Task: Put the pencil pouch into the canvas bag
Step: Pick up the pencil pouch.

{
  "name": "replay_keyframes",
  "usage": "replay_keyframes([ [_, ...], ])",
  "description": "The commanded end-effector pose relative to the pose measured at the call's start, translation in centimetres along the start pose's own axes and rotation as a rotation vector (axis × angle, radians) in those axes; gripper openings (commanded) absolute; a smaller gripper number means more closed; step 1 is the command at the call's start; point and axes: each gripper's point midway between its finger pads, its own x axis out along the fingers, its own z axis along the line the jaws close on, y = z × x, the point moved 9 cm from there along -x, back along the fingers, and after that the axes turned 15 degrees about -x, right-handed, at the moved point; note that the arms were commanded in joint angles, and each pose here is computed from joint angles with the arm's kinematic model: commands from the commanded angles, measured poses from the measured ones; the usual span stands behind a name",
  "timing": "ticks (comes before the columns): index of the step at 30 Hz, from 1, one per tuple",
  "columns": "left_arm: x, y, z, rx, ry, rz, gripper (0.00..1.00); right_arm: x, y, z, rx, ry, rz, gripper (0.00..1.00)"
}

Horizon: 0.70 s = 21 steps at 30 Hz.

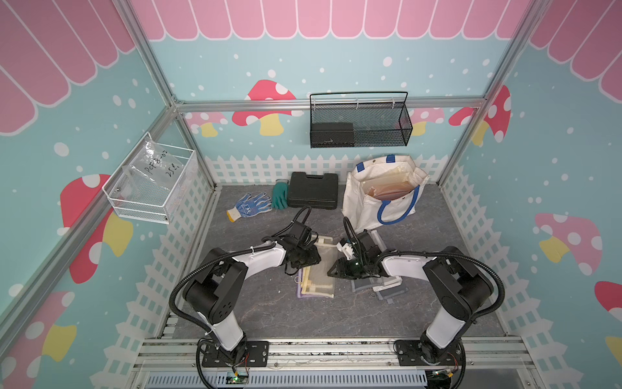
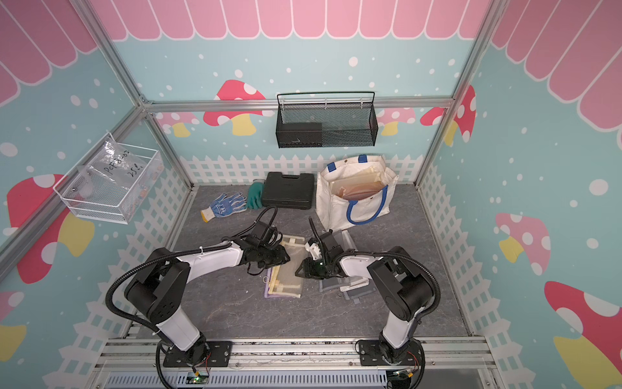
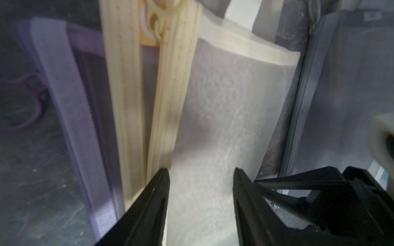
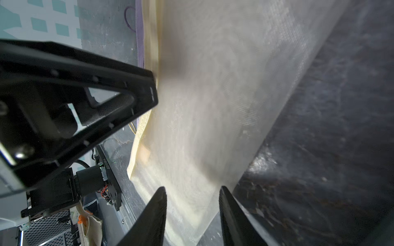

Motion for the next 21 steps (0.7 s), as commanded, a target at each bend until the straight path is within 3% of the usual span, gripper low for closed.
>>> replay_keyframes([
  [1, 0.1, 0.2, 0.5, -0.007, -0.01, -0.012, 0.5, -0.1, 0.6, -0.5, 0.025, 0.013, -0.001, 0.43],
  [11, -3.1, 0.8, 0.3, 0.08, -0.059, -0.104, 0.48, 0.1, 0.9, -0.9, 0.028, 0.03, 0.013, 0.4],
  [21, -1.4, 1.3, 1.3, 0.061, -0.104, -0.076, 0.46, 0.4, 0.4, -0.7, 0.001, 0.007, 0.009, 0.39],
])
